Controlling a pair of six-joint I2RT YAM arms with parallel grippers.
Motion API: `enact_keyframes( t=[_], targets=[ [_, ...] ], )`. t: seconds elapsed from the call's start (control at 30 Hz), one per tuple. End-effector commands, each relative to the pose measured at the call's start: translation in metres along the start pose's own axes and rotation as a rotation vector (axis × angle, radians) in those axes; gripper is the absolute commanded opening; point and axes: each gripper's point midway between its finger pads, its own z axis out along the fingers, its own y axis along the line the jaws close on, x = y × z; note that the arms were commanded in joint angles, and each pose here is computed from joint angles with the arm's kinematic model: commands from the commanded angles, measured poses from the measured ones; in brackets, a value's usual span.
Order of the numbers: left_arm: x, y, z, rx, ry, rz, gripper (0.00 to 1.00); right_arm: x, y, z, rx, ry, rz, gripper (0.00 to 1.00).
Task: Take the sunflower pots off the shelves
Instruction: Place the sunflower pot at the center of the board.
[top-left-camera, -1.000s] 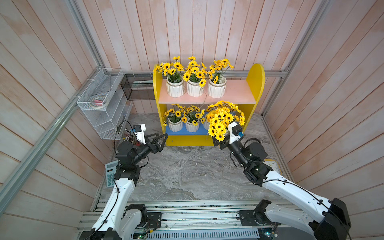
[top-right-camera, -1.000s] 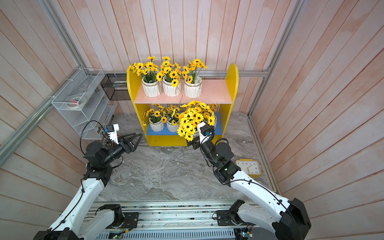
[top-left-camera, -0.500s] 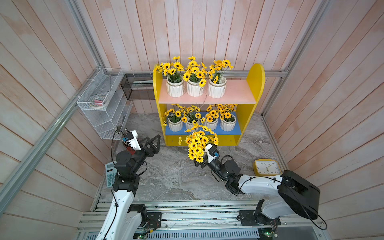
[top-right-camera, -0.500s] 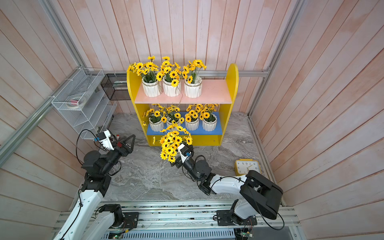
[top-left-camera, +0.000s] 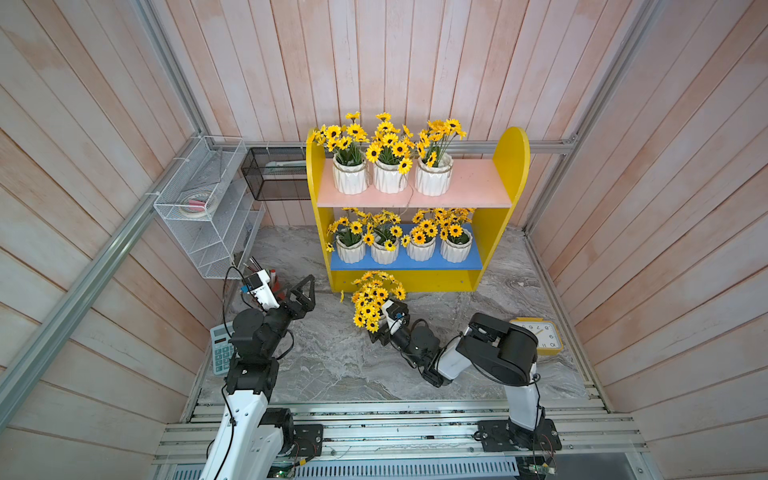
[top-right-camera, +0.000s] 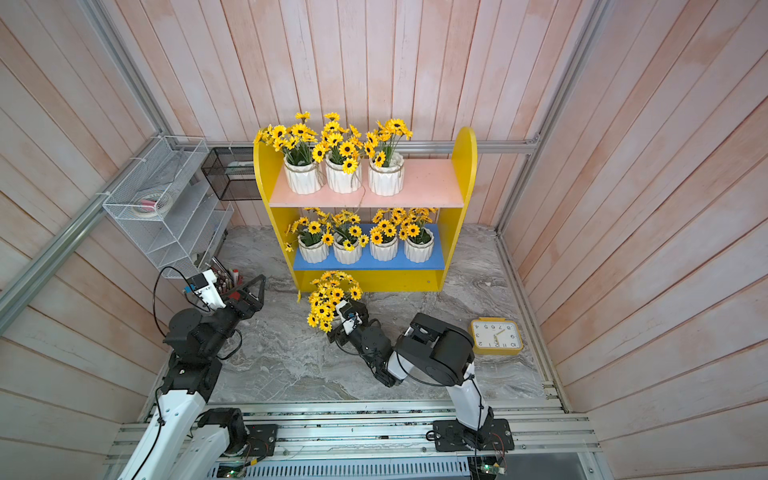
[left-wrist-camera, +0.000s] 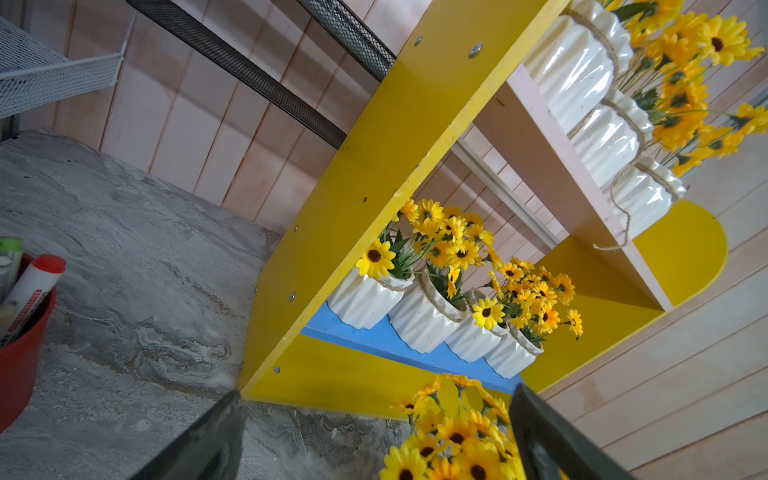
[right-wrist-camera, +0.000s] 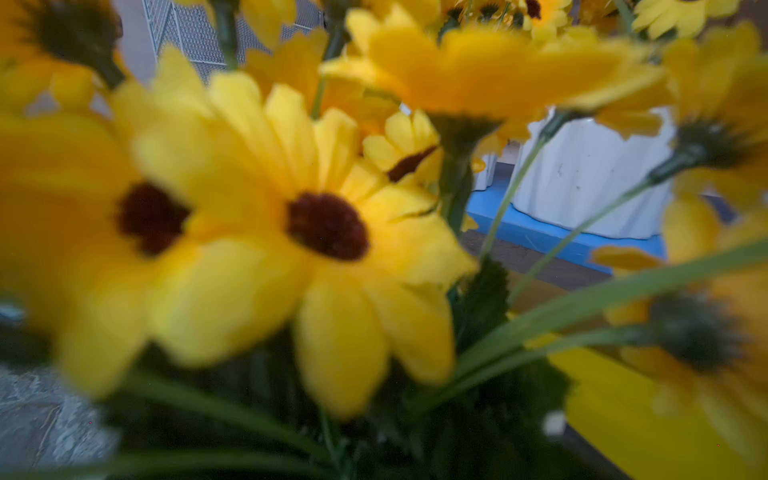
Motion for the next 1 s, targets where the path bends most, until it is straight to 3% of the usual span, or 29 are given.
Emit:
enact_keyframes(
  t=[0.0,0.23,0.53,0.8,0.9,0.97],
  targets=[
    [0.007,0.004,-0.002,-0.010,0.012,-0.007,1.00,-0.068,0.005,0.012,-0.027,-0.313,0.098,0.00],
    [0.011,0.006,0.000,-0.010,0.020,-0.016,1.00,-0.033,0.004,0.047,-0.012,-0.304,0.138,0.00],
    [0.013,0.007,0.003,0.002,0.020,-0.020,1.00,0.012,-0.007,0.071,0.005,-0.206,0.162,0.00],
    [0.006,0.003,-0.005,0.032,-0.056,-0.013,1.00,0.044,0.007,0.082,0.000,-0.121,0.042,0.00],
    [0.007,0.005,-0.005,0.024,-0.051,-0.015,1.00,0.057,0.016,0.085,-0.040,-0.058,0.045,0.15],
    [0.009,0.005,-0.005,0.025,-0.047,-0.017,1.00,0.063,0.014,0.084,-0.031,-0.049,0.048,0.41]
  ],
)
